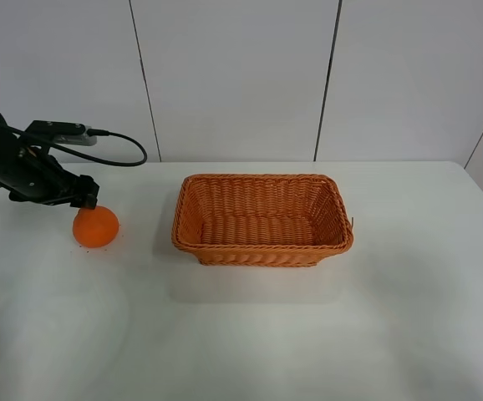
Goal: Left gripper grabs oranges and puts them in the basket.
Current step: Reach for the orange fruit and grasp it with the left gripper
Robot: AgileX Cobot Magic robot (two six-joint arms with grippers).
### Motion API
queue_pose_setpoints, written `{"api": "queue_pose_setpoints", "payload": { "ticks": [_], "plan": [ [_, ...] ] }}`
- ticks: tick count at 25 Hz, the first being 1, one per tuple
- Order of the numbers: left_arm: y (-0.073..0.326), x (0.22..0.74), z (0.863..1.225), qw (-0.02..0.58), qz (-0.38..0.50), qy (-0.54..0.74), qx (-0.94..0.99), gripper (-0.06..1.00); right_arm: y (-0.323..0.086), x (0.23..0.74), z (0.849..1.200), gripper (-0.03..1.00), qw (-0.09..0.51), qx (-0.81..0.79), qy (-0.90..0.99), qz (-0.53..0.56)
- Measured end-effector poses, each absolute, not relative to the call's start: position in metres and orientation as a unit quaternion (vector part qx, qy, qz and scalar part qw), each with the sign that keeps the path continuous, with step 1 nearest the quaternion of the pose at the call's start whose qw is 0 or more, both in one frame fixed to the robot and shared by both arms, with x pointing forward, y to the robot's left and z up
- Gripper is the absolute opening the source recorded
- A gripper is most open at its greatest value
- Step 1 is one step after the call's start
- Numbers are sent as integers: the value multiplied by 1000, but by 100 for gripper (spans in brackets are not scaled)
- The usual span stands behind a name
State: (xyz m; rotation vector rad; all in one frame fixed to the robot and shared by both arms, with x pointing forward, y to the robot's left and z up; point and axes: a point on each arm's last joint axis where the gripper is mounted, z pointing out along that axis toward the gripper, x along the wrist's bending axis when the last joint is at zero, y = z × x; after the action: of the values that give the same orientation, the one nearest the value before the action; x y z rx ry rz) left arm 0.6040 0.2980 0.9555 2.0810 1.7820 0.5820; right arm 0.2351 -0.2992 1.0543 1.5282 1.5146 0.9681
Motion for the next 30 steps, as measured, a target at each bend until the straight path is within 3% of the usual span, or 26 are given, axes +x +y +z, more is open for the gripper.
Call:
{"api": "queue_pose_setpoints", "payload": {
  "ticks": [17, 20, 24, 25, 26, 30],
  "plan": [
    [298, 616, 901, 132, 165, 625, 751, 85, -299, 235, 1054, 69, 381, 599, 593, 379],
    [298, 616, 901, 132, 166, 625, 751, 68, -299, 235, 1054, 69, 381, 599, 593, 379],
    [298, 616, 901, 131, 165, 625, 752, 23, -299, 235, 1054, 69, 381, 599, 593, 379],
    [298, 617, 902, 131, 165, 624, 752, 17, -299, 235, 1054, 69, 381, 599, 593, 379],
    [298, 616, 902, 131, 165, 624, 752, 13, -299, 235, 1054, 69, 381, 599, 593, 379],
    [298, 615, 902, 128, 161, 625, 753, 12, -299, 235, 1054, 69, 381, 599, 593, 379]
  ]
}}
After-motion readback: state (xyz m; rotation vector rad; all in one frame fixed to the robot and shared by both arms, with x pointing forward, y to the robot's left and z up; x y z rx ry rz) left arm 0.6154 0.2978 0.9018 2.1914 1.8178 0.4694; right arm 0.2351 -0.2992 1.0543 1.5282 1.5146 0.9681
